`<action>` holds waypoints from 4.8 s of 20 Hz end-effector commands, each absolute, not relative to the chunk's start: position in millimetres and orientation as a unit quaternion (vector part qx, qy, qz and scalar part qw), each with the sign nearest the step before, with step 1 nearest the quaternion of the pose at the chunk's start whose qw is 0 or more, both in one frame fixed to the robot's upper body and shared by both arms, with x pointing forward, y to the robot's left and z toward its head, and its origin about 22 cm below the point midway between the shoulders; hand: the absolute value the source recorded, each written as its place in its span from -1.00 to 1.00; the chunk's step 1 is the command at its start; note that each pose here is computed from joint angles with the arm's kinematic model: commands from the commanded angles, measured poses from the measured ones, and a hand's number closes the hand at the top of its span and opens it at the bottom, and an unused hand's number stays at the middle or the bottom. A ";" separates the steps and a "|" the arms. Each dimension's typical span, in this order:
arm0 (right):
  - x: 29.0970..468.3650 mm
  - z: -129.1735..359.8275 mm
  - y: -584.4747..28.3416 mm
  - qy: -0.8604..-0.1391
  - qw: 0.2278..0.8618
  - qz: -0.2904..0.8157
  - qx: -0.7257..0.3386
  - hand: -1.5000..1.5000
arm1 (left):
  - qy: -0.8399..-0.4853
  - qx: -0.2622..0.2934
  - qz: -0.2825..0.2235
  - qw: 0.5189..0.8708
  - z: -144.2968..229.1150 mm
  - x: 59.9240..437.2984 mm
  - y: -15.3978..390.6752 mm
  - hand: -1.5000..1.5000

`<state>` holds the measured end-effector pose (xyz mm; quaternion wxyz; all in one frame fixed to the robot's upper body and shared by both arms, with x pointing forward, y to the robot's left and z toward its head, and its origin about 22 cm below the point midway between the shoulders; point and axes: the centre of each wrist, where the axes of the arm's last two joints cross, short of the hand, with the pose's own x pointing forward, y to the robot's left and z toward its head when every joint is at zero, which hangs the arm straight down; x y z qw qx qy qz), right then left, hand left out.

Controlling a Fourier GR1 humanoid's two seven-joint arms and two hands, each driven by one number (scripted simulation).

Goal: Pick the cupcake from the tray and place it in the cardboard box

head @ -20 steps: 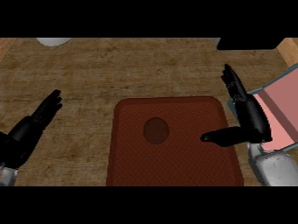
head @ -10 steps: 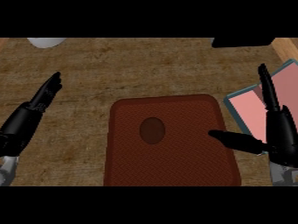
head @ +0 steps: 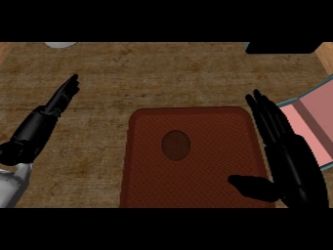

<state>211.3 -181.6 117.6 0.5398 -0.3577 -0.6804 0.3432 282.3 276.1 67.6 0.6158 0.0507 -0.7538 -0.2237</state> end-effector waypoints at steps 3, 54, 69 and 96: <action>207.7 138.0 -139.0 -0.564 0.555 0.474 -0.387 -1.00 | -0.755 0.046 -0.237 0.609 75.7 290.6 264.8 0.00; 283.4 53.2 -4.0 -0.345 0.638 0.550 -0.414 -1.00 | -0.751 0.035 -0.234 0.616 61.9 288.7 278.0 0.00; 275.8 22.7 -18.2 -0.325 0.653 0.544 -0.414 -1.00 | -0.752 0.043 -0.229 0.617 66.1 293.1 252.9 0.00; 389.2 89.8 -62.8 -0.566 0.494 0.474 -0.459 1.00 | -0.756 0.038 -0.235 0.610 64.0 293.0 275.4 0.00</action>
